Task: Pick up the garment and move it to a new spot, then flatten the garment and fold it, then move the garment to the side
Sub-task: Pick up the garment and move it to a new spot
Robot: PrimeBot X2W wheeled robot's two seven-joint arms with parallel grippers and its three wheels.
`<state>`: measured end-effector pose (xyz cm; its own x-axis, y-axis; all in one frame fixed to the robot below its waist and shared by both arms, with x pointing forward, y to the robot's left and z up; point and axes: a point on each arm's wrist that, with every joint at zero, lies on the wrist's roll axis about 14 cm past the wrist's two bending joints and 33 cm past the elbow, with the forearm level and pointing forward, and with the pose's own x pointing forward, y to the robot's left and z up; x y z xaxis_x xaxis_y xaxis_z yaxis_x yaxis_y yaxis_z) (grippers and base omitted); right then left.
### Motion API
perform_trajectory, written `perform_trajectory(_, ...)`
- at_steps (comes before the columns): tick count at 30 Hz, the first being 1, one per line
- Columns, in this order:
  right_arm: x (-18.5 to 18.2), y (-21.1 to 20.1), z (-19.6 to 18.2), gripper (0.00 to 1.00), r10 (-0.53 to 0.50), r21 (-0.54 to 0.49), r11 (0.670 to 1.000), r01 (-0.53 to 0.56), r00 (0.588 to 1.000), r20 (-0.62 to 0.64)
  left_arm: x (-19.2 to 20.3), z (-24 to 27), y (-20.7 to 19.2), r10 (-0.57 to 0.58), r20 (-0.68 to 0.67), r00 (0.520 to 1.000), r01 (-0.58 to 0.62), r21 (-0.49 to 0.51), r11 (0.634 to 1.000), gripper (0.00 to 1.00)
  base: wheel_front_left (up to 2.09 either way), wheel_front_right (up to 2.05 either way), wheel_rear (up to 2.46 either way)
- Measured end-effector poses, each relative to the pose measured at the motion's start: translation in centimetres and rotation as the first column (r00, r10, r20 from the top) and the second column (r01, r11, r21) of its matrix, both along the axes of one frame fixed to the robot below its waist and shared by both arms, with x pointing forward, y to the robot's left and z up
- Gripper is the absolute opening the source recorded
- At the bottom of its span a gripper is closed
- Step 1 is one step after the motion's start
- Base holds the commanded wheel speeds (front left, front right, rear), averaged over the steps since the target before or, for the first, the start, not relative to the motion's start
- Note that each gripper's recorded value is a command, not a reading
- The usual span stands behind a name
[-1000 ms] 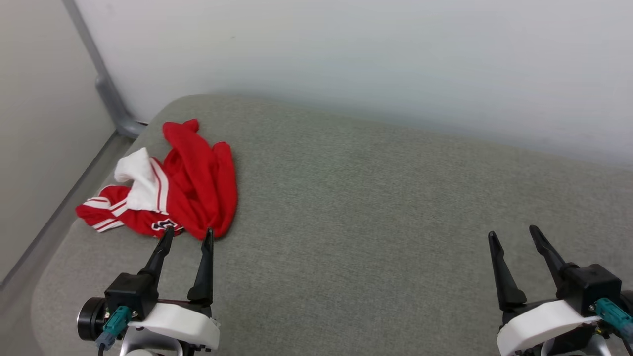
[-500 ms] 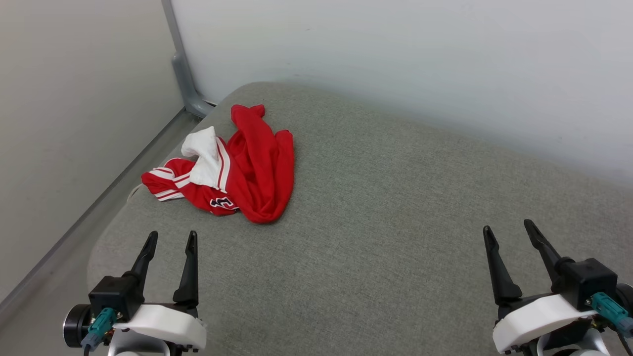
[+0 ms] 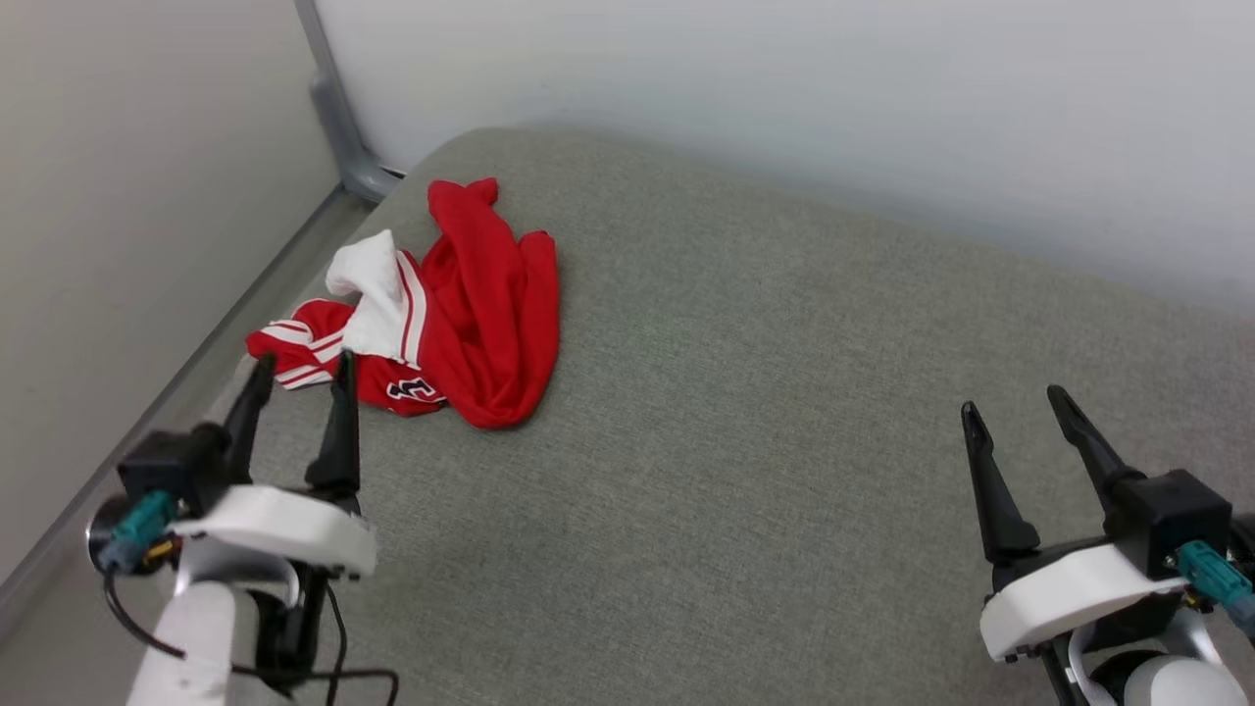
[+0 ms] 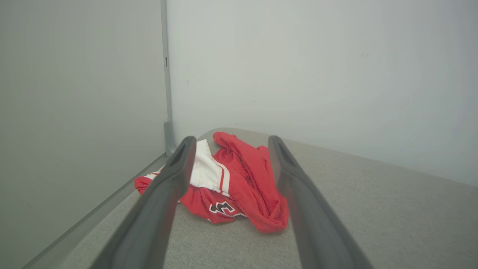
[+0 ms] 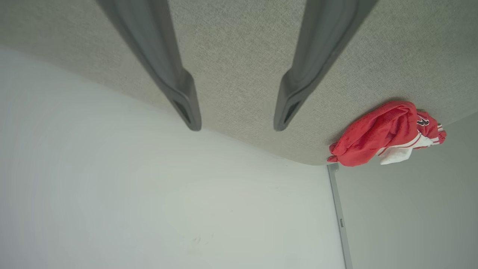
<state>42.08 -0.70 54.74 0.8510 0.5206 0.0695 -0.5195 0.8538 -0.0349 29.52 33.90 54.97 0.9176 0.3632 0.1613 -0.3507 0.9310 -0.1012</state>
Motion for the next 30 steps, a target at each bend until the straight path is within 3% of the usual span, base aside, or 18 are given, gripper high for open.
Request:
perform_trajectory(6, 1.8, -0.8, -0.2, 1.0, -0.032, -0.015, 0.999, 0.032, 0.999, 0.001, 6.0, 3.0, 1.3, -0.058, -0.007, 0.998, 0.058, 0.005, 0.998, 1.0, 0.0, 0.0, 0.0)
perform_trajectory(12, 3.6, -2.7, -1.7, 1.0, -0.09, -0.017, 0.996, 0.089, 0.996, -0.027, 12.5, 1.1, 1.4, -0.169, -0.201, 0.965, 0.158, -0.072, 0.985, 1.0, 0.0, 0.0, 0.0)
perform_trajectory(17, 5.1, -4.8, -4.0, 1.0, -0.151, -0.031, 0.988, 0.149, 0.986, -0.069, 16.2, -3.8, 2.0, -0.236, -0.441, 0.866, 0.163, -0.198, 0.967, 1.0, 0.0, 0.0, 0.0)
perform_trajectory(21, 5.9, -6.4, -5.8, 1.0, -0.192, -0.042, 0.981, 0.189, 0.976, -0.099, 17.6, -8.3, 2.1, -0.282, -0.605, 0.745, 0.128, -0.285, 0.95, 1.0, 0.0, 0.0, 0.0)
perform_trajectory(30, 7.3, -8.6, -9.2, 1.0, -0.247, -0.068, 0.969, 0.239, 0.957, -0.151, 18.6, -15.9, 2.2, -0.323, -0.787, 0.525, 0.019, -0.369, 0.929, 1.0, 0.0, 0.0, 0.0)
